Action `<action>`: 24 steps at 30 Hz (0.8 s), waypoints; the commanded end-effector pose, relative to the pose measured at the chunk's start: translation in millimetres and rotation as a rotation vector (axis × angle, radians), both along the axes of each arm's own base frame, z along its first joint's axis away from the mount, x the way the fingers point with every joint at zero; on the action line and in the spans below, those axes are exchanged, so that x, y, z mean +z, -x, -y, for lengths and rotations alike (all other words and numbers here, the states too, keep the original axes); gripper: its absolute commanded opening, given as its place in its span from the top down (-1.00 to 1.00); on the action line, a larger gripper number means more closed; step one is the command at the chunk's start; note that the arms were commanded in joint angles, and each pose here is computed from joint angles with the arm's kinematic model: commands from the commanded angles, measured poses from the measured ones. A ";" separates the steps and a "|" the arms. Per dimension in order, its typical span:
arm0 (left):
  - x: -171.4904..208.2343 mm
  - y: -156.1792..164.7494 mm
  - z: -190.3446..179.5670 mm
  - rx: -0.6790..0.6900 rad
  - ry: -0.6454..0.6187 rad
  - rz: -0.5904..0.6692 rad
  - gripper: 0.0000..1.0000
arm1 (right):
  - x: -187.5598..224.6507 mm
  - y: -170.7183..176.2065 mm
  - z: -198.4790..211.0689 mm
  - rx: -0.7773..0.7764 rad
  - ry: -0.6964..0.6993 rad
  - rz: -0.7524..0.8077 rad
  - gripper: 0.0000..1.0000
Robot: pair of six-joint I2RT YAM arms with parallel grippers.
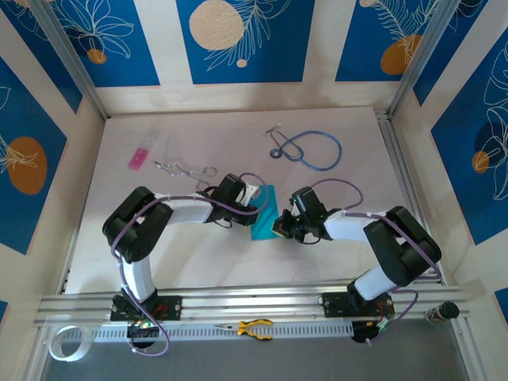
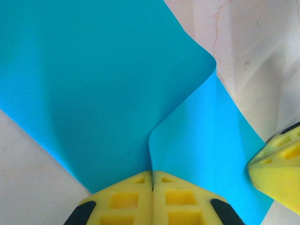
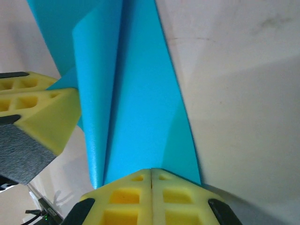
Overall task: Fold a paper plane with a square sheet of paper (pick it up from the middle)
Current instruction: Fold the triangle a second time at the center of the table.
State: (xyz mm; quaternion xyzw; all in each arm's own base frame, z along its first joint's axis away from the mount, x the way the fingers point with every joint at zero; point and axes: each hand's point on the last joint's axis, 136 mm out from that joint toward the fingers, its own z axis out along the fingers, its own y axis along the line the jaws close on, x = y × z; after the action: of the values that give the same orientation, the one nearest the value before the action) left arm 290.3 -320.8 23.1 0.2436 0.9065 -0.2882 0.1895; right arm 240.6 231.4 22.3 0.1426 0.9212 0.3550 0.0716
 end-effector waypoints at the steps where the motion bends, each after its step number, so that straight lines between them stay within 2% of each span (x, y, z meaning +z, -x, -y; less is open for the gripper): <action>1: -10.9 3.9 -8.7 0.009 -0.035 -0.048 1.00 | 23.2 -6.5 -7.5 0.017 -0.086 0.064 1.00; 7: -12.2 3.8 -8.9 0.010 -0.035 -0.048 1.00 | 36.3 -23.2 -30.7 0.027 -0.175 0.069 1.00; 16: -12.7 3.8 -8.9 0.011 -0.034 -0.050 1.00 | 29.3 -36.1 -46.0 0.005 -0.183 0.047 1.00; 24: -14.3 4.6 -7.9 0.008 -0.031 -0.054 1.00 | 13.9 -38.4 -43.6 -0.012 -0.146 0.021 1.00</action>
State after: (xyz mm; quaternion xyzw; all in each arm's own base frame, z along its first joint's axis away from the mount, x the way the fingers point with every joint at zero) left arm 290.3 -320.9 23.2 0.2435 0.9064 -0.2883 0.1896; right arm 276.1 273.2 40.1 0.1439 0.8896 0.4270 0.0753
